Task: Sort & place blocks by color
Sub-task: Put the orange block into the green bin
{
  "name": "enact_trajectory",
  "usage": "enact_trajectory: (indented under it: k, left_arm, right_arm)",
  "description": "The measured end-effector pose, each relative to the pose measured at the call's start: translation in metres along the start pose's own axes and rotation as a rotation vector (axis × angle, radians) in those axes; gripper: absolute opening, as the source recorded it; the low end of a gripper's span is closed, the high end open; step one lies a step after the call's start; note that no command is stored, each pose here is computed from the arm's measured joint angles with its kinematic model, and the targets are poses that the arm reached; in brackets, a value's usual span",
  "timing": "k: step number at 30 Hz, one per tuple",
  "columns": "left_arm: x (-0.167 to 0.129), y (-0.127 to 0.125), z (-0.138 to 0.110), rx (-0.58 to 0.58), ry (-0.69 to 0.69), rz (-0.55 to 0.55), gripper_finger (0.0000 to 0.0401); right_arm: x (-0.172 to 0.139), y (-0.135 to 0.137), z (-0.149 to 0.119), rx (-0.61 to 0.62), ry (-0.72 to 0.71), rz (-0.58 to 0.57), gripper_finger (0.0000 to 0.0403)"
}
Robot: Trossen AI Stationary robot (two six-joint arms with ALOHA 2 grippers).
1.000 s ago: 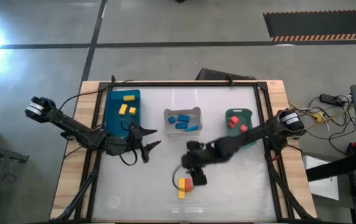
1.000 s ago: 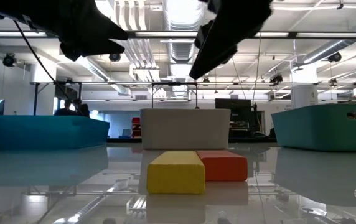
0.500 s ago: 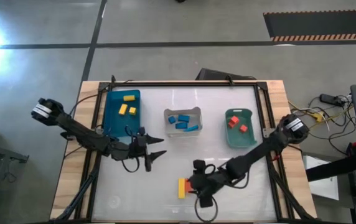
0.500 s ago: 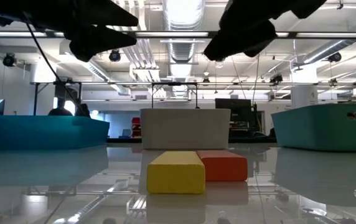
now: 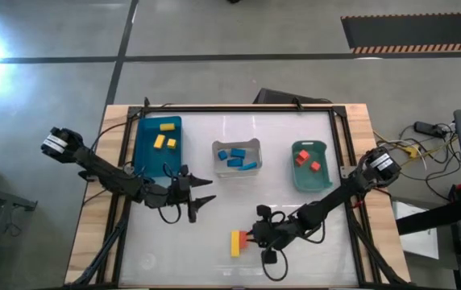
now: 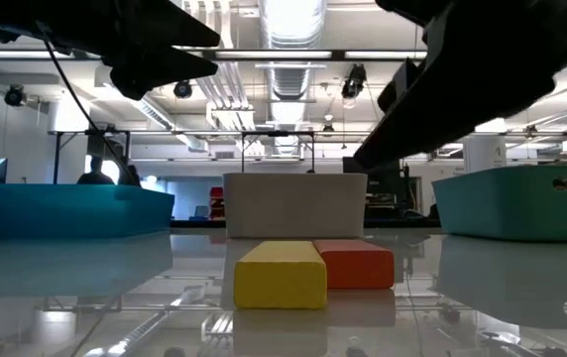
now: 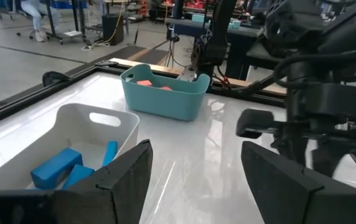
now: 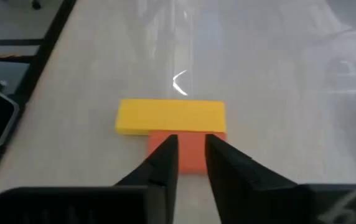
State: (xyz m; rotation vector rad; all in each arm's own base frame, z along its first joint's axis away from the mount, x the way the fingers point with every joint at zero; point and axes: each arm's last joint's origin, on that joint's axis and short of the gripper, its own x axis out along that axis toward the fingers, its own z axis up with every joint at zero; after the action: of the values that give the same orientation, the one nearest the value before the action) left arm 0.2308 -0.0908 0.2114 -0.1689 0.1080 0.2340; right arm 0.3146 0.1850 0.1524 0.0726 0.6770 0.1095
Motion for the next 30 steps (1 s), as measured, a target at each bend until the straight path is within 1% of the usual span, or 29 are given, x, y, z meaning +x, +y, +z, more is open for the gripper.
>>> enact_trajectory:
  k: [5, 8, 11, 15, 20, 30]
  left_arm:
    - [0.000, 0.000, 0.000, 0.000, 0.000, 0.000, 0.0231]
    - [0.000, 0.000, -0.001, 0.001, 0.001, 0.001, 0.0231]
    - [0.000, 0.000, -0.001, 0.001, 0.001, 0.000, 0.0231]
    - [0.000, 0.000, 0.000, 0.000, 0.000, 0.001, 0.0231]
    - [0.000, 0.000, -0.001, 0.001, 0.001, 0.001, 0.0231]
    - [0.000, 0.000, -0.001, 0.001, 0.001, 0.001, 0.0231]
  right_arm:
    - [0.002, -0.007, -0.009, 0.023, -0.065, 0.008, 0.0028]
    - [0.005, -0.010, -0.013, 0.022, -0.099, 0.015, 0.0012]
    - [0.015, -0.009, -0.017, 0.014, -0.141, 0.028, 0.0009]
    - [0.027, -0.008, -0.025, -0.002, -0.095, 0.023, 0.0009]
    - [0.028, -0.006, -0.024, 0.004, -0.083, 0.027, 0.0009]
    - [0.032, -0.016, -0.029, 0.018, -0.036, 0.038, 0.0009]
